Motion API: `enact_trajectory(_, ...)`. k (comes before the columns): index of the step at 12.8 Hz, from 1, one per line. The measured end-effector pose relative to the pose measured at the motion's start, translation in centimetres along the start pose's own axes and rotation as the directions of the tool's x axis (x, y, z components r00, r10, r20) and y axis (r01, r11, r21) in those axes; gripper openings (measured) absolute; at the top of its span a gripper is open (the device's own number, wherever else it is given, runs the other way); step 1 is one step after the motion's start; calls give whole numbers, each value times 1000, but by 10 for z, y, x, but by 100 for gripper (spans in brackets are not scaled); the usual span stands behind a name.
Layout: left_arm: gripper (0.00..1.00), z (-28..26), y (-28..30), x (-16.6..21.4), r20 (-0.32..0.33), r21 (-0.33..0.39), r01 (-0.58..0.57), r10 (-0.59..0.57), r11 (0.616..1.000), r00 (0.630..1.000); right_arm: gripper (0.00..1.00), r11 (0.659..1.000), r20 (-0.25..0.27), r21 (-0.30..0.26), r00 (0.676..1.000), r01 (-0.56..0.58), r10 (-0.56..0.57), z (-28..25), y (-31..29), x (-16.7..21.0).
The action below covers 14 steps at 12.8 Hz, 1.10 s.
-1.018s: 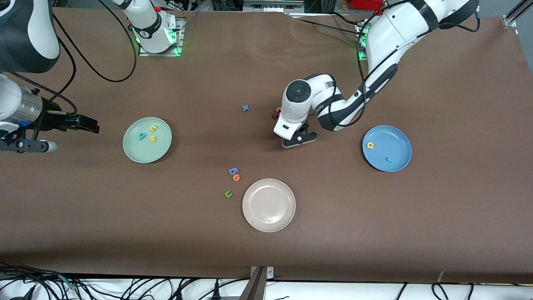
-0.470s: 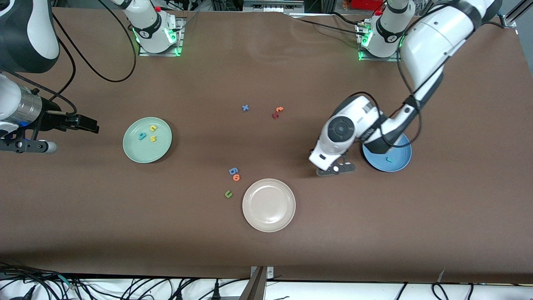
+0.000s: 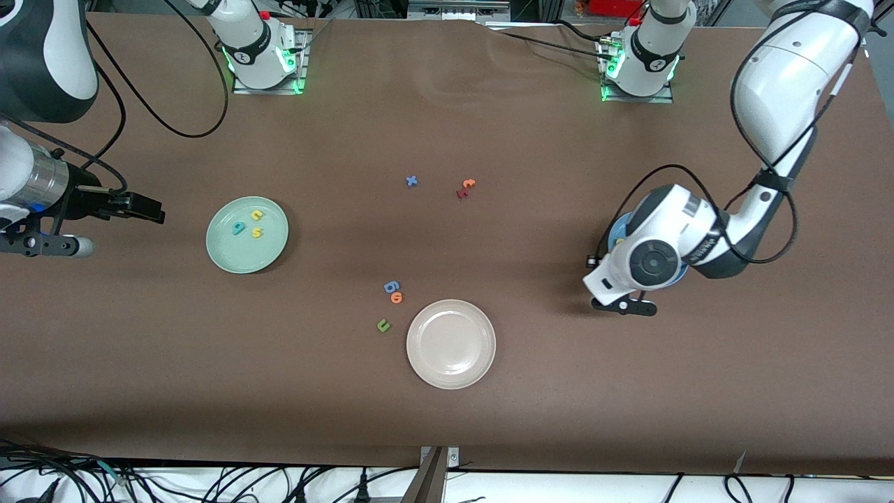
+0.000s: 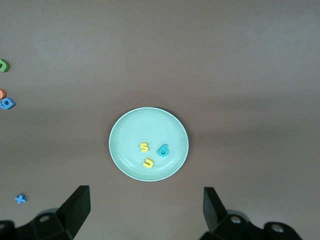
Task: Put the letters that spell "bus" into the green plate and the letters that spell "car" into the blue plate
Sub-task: 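Lower the teal c into the blue plate and open the left gripper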
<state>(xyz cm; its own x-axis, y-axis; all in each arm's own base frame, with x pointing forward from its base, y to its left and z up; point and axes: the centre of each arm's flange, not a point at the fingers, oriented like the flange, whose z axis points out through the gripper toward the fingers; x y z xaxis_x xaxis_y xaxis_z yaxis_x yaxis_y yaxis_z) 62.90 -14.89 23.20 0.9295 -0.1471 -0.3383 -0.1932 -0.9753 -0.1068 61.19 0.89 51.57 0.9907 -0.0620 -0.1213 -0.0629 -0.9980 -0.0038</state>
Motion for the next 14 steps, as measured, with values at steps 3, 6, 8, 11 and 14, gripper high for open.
enact_trajectory(3, 26, 14, -45, -3, 65, -5, -116, 116, 993, 991, 100, 1000, 0, 0, 1000, 0, 0, 0, 0, 0)
enact_trajectory(6, 48, 28, -66, -3, 97, -6, -200, 200, 980, 975, 100, 1000, 0, 0, 1000, 0, 0, 0, 0, 0)
enact_trajectory(8, 69, 23, -76, -2, 93, -6, -192, 191, 981, 977, 100, 1000, 0, 0, 1000, -1, 1, 0, 1, 0)
enact_trajectory(11, 100, -12, -101, -3, 106, 1, -143, 142, 990, 984, 100, 1000, 0, 0, 1000, -1, 1, 0, 1, 0)
enact_trajectory(14, 100, -59, -123, -18, 105, -22, -88, 90, 996, 990, 100, 1000, 0, 1, 1000, -6, 6, 0, 4, 0)
